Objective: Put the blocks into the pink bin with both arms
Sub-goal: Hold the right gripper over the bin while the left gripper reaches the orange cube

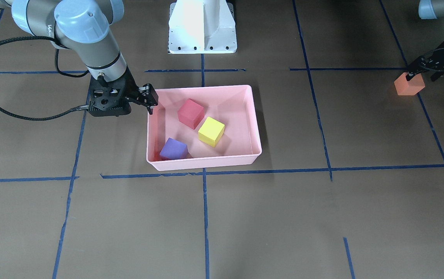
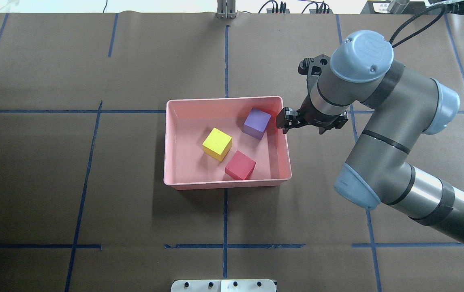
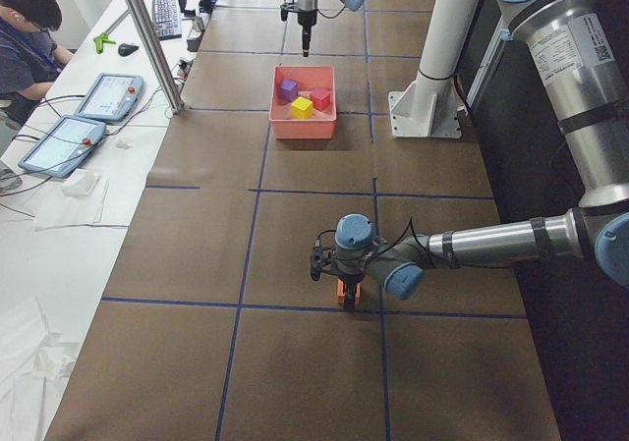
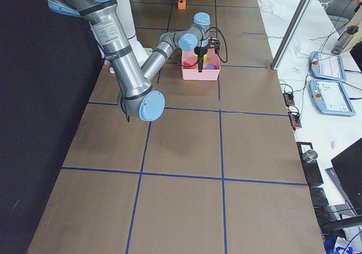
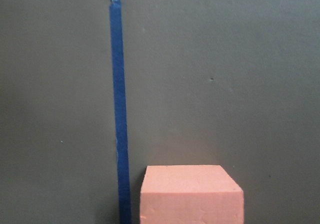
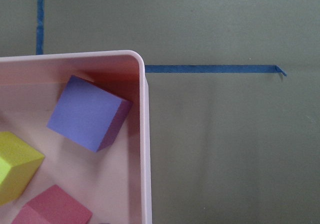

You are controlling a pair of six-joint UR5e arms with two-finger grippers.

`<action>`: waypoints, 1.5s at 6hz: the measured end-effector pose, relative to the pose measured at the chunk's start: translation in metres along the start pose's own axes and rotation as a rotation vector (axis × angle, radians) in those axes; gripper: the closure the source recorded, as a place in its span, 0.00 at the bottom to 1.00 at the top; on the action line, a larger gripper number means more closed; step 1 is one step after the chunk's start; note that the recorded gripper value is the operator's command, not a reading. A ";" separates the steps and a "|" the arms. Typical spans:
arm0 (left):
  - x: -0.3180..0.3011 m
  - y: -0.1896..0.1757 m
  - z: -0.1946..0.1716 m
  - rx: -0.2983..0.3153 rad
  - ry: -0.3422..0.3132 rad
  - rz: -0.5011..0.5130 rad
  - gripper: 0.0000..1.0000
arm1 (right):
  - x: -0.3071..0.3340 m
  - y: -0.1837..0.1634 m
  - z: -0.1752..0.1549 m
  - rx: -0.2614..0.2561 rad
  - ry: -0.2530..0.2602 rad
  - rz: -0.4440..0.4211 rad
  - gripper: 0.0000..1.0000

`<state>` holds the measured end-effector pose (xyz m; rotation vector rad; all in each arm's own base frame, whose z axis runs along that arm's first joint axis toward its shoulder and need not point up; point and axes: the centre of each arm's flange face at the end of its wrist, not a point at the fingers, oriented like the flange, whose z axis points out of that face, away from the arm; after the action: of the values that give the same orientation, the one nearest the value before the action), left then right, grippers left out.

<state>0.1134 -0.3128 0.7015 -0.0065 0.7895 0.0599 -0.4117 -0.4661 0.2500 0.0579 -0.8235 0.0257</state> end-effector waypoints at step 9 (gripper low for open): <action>0.097 -0.062 -0.027 0.102 0.101 0.135 0.57 | 0.010 -0.009 -0.012 0.014 -0.008 -0.038 0.00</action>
<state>0.1658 -0.3709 0.6121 0.1411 0.8928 0.1481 -0.3960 -0.4740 0.2484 0.0874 -0.8300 -0.0045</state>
